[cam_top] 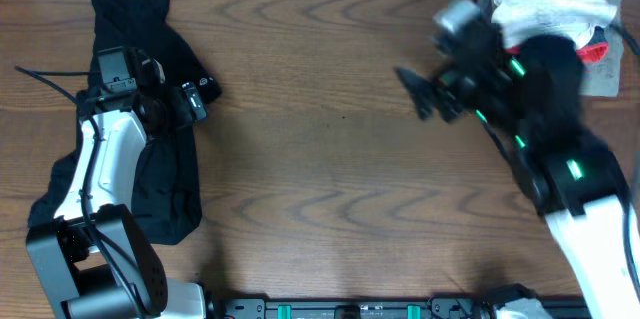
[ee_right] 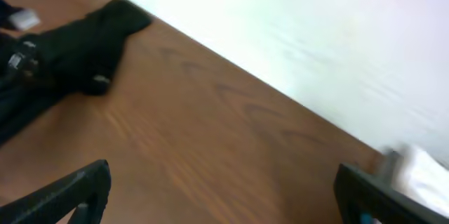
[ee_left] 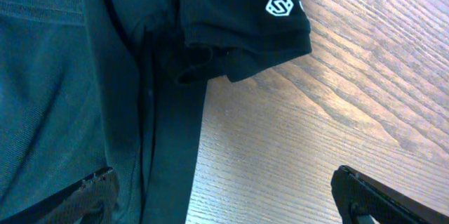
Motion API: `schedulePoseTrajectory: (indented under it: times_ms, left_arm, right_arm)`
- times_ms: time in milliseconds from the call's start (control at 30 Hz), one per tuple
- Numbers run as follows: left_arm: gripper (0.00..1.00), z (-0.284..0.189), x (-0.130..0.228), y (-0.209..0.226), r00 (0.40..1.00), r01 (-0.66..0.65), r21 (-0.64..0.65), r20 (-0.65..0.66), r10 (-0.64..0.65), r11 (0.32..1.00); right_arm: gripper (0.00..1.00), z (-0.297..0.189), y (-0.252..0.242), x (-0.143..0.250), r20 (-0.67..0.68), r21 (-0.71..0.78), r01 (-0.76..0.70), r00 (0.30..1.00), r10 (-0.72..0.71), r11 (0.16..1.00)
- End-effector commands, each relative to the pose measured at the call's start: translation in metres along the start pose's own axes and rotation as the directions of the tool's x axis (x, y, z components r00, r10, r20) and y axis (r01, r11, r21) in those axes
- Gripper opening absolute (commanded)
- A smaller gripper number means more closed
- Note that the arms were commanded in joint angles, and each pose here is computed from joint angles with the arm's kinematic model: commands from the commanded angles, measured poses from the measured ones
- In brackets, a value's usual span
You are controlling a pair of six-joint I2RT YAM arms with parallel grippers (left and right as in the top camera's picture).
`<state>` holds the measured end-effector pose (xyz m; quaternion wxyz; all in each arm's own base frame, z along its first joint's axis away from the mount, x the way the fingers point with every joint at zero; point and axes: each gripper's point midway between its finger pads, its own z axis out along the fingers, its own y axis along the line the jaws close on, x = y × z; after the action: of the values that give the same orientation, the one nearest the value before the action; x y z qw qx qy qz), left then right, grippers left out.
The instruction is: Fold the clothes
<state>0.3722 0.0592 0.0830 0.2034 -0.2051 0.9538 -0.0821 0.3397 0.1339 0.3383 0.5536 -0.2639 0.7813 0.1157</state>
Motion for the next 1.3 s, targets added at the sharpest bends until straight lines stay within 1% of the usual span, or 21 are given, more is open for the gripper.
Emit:
schedulePoseTrajectory:
  times_ms: [0,167,367,433,667,933,1033,1133,1267]
  left_arm:
    - [0.98,0.003,0.001,0.004,1.000,0.000,-0.014,-0.009,0.000,1.000]
    - [0.98,0.003,0.001,0.004,1.000,0.000,-0.014,-0.009,0.000,1.000]
    - [0.98,0.003,0.001,0.004,1.000,0.000,-0.014,-0.009,0.000,1.000]
    - [0.98,0.003,0.001,0.004,1.000,0.000,-0.014,-0.009,0.000,1.000]
    - [0.98,0.003,0.001,0.004,1.000,0.000,-0.014,-0.009,0.000,1.000]
    - [0.98,0.003,0.001,0.004,1.000,0.000,-0.014,-0.009,0.000,1.000]
    - [0.98,0.003,0.001,0.004,1.000,0.000,-0.014,-0.009,0.000,1.000]
    - [0.98,0.003,0.001,0.004,1.000,0.000,-0.014,-0.009,0.000,1.000]
    - [0.98,0.003,0.001,0.004,1.000,0.000,-0.014,-0.009,0.000,1.000]
  right_arm:
    - [0.99,-0.021,-0.017,0.040,0.008,0.079,-0.007,1.000,0.006,0.997]
    - [0.99,-0.044,-0.030,0.092,0.073,0.166,-0.033,0.997,0.021,0.986]
    - [0.99,-0.050,-0.026,0.152,0.133,0.235,-0.029,0.991,-0.003,0.972]
    - [0.99,-0.048,-0.023,0.168,0.150,0.247,-0.023,0.989,-0.015,0.969]
    - [0.99,-0.050,-0.016,0.203,0.186,0.296,-0.014,0.982,-0.044,0.955]
    - [0.99,-0.053,-0.011,0.222,0.211,0.319,-0.008,0.975,-0.063,0.948]
    - [0.99,-0.056,-0.008,0.222,0.217,0.322,-0.006,0.974,-0.068,0.947]
    - [0.99,-0.062,-0.007,0.212,0.266,0.325,-0.023,0.961,-0.068,0.946]
    - [0.99,-0.061,-0.007,0.213,0.260,0.321,-0.024,0.964,-0.064,0.947]
